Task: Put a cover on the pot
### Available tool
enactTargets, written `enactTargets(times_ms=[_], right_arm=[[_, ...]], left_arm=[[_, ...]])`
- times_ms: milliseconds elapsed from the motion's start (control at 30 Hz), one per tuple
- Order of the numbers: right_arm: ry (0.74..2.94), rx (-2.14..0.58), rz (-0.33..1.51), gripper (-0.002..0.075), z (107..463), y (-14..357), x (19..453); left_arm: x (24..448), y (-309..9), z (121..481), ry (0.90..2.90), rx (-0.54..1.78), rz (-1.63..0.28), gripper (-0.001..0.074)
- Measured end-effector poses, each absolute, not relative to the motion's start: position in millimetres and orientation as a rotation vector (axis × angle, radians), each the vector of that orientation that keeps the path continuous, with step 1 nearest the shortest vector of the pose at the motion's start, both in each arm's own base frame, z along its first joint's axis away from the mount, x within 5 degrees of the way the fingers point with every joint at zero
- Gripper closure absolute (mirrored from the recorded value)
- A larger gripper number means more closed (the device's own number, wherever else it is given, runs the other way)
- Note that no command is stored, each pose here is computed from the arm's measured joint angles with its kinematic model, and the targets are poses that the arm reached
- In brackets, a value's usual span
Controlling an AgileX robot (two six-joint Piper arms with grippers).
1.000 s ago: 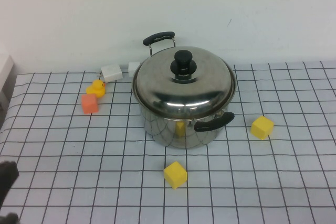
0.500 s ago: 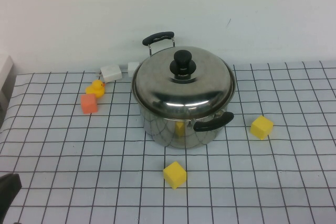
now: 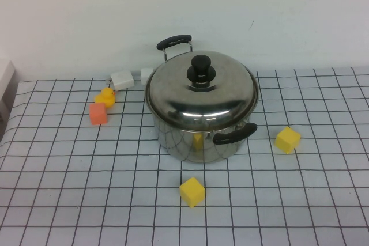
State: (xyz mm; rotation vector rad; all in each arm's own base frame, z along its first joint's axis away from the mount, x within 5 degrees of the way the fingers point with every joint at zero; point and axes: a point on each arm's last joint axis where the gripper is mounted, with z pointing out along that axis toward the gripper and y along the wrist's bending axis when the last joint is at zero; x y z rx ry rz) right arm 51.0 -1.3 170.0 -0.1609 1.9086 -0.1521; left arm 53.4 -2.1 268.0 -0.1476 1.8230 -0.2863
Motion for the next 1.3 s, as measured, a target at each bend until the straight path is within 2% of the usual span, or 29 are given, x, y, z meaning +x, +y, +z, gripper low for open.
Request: enactTargets(times_ms=[200,433,933,1300], right_arm=[[1.909,-0.161,-0.152,0.0717,170.0,-1.3,51.0],[1.909,-0.161,-0.152,0.0717,170.0,-1.3,51.0],[1.909,-0.161,-0.152,0.0717,170.0,-1.3,51.0],[1.909,-0.161,-0.152,0.0717,170.0,-1.3,51.0]], left_arm=[[45.9,-1.7,226.9,1.803,-0.198,-0.221,0.0735],[49.4,-1.9,176.7,1.914,-0.255,-0.198,0.0735],[51.8,-3.8,176.5,1.863,-0.115,-0.193,0.0736],[51.8,-4.3,176.5,1.863,-0.113,-0.203,0.0736]])
